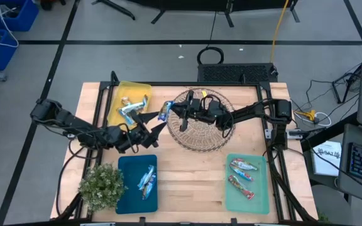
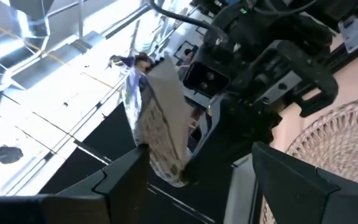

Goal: Pick and place Granola Bars by type
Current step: Put the blue granola bar into the blue bin

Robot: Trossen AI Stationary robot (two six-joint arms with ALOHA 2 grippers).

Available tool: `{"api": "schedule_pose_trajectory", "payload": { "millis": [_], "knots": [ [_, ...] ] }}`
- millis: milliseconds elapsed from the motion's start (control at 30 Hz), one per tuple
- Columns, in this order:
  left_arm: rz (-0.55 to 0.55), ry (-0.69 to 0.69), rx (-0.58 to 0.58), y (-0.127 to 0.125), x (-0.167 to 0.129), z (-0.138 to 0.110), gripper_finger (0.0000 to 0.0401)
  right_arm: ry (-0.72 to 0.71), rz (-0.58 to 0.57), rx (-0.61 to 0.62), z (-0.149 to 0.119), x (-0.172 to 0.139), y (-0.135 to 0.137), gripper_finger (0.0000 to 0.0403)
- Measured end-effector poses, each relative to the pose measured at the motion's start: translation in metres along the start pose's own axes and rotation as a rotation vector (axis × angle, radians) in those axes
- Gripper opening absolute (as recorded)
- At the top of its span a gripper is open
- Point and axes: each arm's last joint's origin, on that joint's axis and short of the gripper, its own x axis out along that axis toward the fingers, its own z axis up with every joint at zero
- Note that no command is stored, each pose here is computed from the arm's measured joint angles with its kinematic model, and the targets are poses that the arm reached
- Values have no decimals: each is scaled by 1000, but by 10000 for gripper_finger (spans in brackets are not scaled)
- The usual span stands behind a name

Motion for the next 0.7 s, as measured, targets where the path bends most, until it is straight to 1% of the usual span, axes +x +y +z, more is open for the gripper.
{"api": "schedule_pose_trajectory", "payload": {
  "millis": [233, 400, 533, 700],
  "knots": [
    [11, 16, 6, 1, -5, 4, 282, 1, 2, 4, 0, 0, 0, 0],
    [50, 29, 12, 5, -9, 8, 282, 5, 3, 7, 0, 0, 0, 0],
    [80, -1, -5, 10, -12, 12, 282, 4, 4, 5, 0, 0, 0, 0],
    [80, -14, -8, 10, -13, 13, 282, 0, 4, 5, 0, 0, 0, 0]
  ]
}}
